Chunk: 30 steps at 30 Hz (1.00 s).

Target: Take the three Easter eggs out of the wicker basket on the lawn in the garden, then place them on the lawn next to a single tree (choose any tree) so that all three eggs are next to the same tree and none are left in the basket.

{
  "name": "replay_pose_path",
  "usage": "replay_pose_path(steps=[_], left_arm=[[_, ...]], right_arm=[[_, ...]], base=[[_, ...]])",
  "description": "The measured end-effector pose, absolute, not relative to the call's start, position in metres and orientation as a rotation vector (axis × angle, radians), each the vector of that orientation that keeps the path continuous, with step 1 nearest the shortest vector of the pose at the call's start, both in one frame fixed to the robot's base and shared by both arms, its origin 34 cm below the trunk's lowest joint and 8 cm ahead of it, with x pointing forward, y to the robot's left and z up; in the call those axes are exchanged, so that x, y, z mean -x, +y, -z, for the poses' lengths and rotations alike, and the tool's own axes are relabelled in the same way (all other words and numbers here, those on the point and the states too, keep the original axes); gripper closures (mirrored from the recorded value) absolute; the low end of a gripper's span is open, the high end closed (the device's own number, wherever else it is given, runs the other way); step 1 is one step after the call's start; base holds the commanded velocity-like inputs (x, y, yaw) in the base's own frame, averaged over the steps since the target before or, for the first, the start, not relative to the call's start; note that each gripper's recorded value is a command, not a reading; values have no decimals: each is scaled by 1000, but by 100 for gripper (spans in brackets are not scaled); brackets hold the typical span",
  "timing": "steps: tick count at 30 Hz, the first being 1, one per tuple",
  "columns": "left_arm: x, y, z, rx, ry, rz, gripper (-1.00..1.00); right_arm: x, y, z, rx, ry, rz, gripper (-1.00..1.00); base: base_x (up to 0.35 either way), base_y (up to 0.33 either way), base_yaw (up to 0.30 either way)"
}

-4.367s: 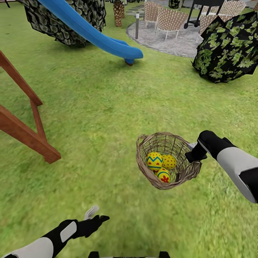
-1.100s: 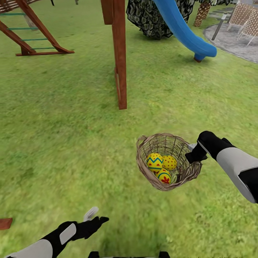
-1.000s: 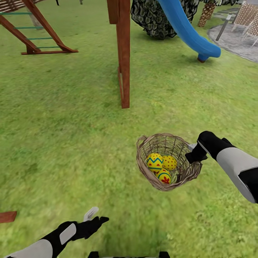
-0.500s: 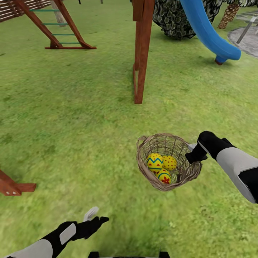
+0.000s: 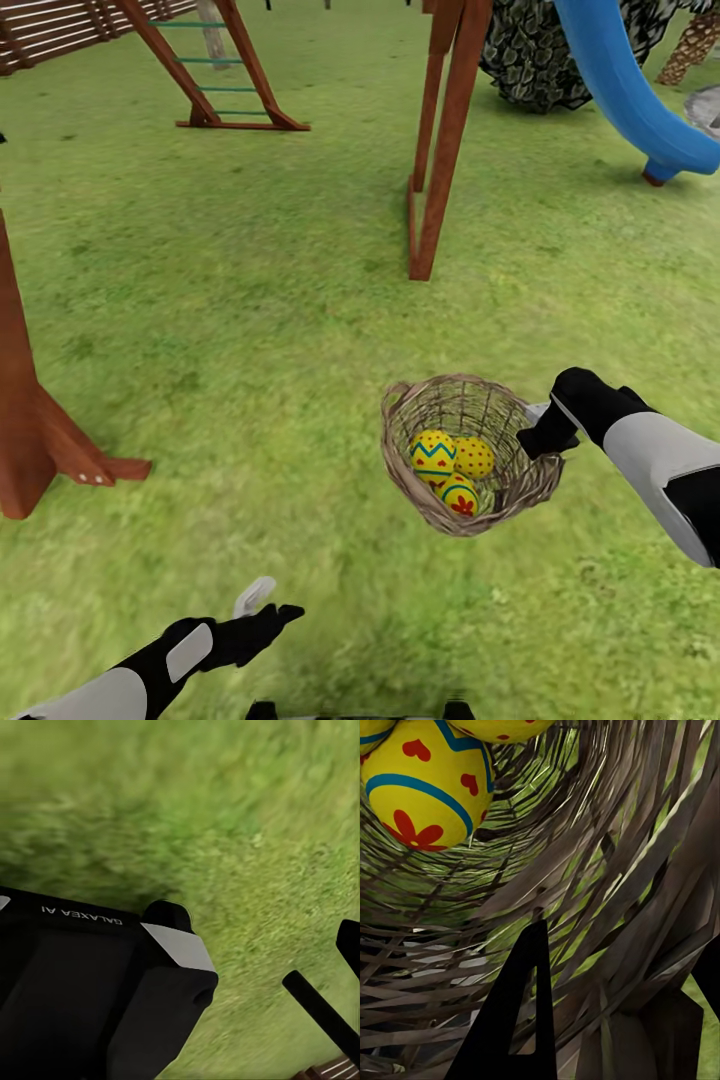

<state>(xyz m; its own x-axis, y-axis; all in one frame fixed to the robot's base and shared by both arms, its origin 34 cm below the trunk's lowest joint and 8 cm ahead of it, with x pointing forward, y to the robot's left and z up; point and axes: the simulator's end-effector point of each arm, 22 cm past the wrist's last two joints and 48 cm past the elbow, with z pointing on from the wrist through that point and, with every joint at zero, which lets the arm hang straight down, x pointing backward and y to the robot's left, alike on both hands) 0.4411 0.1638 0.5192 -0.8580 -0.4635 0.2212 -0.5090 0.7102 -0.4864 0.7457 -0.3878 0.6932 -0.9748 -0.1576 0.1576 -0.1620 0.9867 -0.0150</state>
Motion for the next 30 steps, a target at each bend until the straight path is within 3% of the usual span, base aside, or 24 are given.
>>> replay_pose_path(steps=[16,30], left_arm=[[-441,164,-519,-806,-2828,-842,-100],[-441,165,-519,-806,-2830,-840,-100]], right_arm=[[-745,-388,-693,-239,-2974,-41,100],[-740,-391,-691,-232,-2961,-53,100]], base=[[-319,137,176],[-17,4,199]])
